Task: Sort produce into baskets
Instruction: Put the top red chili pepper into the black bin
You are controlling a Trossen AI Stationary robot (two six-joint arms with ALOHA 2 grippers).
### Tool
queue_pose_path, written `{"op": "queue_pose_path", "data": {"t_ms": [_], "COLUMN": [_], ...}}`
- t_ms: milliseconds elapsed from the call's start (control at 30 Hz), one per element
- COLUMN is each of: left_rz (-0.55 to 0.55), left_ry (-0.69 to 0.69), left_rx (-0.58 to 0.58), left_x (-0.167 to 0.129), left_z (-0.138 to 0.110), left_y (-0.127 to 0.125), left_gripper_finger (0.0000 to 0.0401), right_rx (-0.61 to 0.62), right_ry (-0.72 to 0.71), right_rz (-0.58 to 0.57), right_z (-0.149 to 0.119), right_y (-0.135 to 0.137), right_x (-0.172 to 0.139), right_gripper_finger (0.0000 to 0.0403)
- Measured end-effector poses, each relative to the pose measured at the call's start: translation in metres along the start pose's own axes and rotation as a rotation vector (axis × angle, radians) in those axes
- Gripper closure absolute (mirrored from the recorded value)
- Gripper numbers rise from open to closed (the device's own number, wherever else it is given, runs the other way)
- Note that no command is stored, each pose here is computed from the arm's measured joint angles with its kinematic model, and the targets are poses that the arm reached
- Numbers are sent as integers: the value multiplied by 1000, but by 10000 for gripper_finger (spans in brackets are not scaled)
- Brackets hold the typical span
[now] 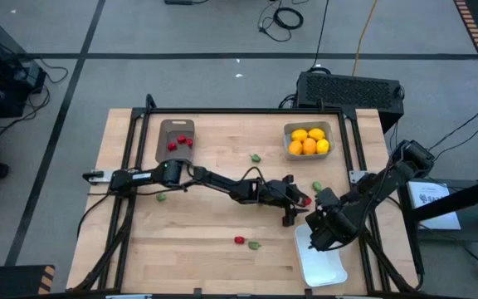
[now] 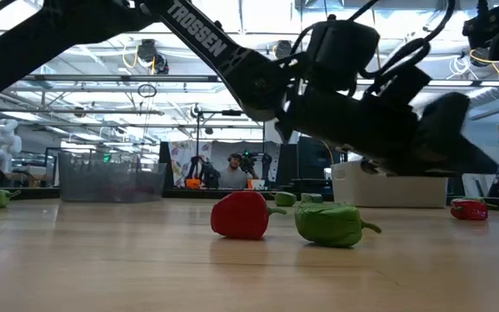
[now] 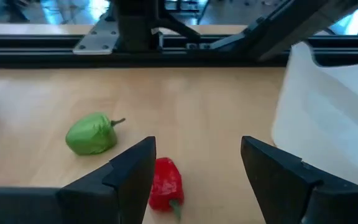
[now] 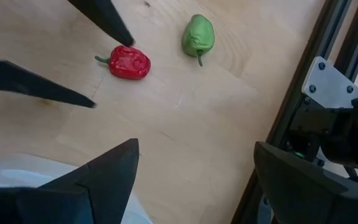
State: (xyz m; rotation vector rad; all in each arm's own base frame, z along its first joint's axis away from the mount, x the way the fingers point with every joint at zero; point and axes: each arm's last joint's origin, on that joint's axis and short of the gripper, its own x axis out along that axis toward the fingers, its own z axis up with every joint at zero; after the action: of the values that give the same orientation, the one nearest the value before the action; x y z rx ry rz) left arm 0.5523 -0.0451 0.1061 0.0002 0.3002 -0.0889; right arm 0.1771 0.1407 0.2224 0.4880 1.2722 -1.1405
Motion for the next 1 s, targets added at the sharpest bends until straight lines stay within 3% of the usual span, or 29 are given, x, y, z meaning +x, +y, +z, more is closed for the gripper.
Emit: {"op": "queue_pose_path", "data": {"t_ms": [333, 1000], "left_rz": [107, 146], "left_ry": [-7, 59], "left_rx": [16, 21], "left_x": [21, 31], "left_z": [-22, -34], "left_y": [2, -2], "left_gripper_finger": [157, 157], "right_rx": [10, 12], "right_ry": [-1, -4], "right_rz": [4, 16], "right_z": [-1, -1], "right_y": [0, 1], "right_x": [0, 0], "right_gripper_finger": [94, 94]}}
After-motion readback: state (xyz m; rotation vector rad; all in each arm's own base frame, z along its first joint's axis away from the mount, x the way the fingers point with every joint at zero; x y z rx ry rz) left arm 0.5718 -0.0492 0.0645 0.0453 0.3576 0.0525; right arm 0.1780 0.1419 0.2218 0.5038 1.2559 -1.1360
